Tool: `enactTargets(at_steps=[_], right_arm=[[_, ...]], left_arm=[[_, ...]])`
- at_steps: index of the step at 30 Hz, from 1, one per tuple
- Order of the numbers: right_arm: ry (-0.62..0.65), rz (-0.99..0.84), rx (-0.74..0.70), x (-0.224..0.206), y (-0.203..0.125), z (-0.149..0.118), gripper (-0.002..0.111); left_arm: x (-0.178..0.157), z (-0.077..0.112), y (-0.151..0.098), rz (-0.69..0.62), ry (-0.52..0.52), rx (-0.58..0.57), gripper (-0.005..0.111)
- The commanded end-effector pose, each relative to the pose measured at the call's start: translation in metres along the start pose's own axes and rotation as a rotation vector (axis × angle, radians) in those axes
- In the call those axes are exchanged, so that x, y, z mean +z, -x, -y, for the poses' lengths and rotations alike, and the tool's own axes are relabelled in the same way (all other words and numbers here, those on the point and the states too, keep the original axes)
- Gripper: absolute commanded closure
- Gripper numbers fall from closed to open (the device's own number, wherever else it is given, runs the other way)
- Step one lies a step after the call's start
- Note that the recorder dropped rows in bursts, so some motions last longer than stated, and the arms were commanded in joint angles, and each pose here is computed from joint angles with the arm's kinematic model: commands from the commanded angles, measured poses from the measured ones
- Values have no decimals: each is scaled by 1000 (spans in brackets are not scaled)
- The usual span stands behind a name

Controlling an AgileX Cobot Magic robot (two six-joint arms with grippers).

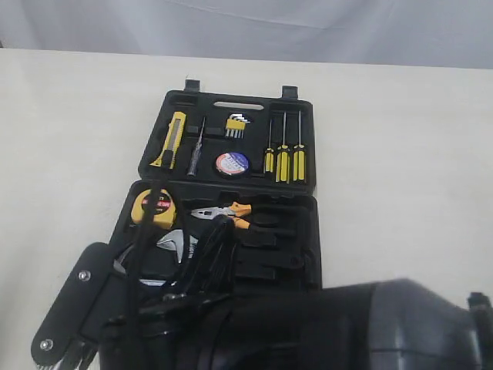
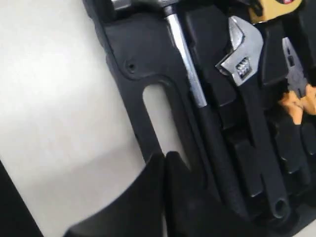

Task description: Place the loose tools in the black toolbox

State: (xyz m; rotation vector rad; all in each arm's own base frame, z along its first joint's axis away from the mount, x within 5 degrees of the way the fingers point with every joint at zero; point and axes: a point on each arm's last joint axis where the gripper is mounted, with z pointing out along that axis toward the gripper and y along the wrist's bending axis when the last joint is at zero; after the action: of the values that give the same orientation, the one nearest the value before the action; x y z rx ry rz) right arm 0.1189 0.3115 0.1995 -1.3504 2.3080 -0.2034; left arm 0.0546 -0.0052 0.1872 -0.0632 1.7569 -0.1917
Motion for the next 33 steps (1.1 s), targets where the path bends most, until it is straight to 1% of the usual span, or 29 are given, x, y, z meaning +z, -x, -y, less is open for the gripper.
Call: enactTargets(at_steps=[1, 4, 8, 10, 11, 13, 15, 16, 17, 23, 28, 33], right_arm=[[18, 10, -13, 19, -2, -11, 108], [15, -12, -28, 29, -3, -15, 108], [14, -16, -32, 30, -3, -16, 108], [14, -16, -32, 30, -3, -16, 97], [14, -16, -32, 30, -3, -16, 85], [14, -16, -32, 30, -3, -16, 66], [8, -12, -53, 30, -3, -15, 52], [5, -9, -72, 30, -2, -15, 47], [0, -5, -90, 30, -2, -14, 45], [-62, 41, -174, 30, 3, -9, 46], [-68, 51, -187, 30, 4, -9, 46], [-77, 20, -246, 38, 1, -12, 46]], left_arm=[[0, 1, 1, -3, -7, -7, 107], [0, 1, 1, -3, -7, -7, 107], [0, 1, 1, -3, -7, -7, 107], [0, 1, 1, -3, -7, -7, 107], [0, 1, 1, -3, -7, -7, 107], [0, 1, 1, -3, -7, -7, 107], [0, 1, 1, -3, -7, -7, 107], [0, 1, 1, -3, -7, -7, 107], [0, 1, 1, -3, -7, -7, 107], [0, 1, 1, -3, -7, -7, 107], [0, 1, 1, -3, -7, -7, 107], [0, 1, 1, -3, -7, -7, 107]])
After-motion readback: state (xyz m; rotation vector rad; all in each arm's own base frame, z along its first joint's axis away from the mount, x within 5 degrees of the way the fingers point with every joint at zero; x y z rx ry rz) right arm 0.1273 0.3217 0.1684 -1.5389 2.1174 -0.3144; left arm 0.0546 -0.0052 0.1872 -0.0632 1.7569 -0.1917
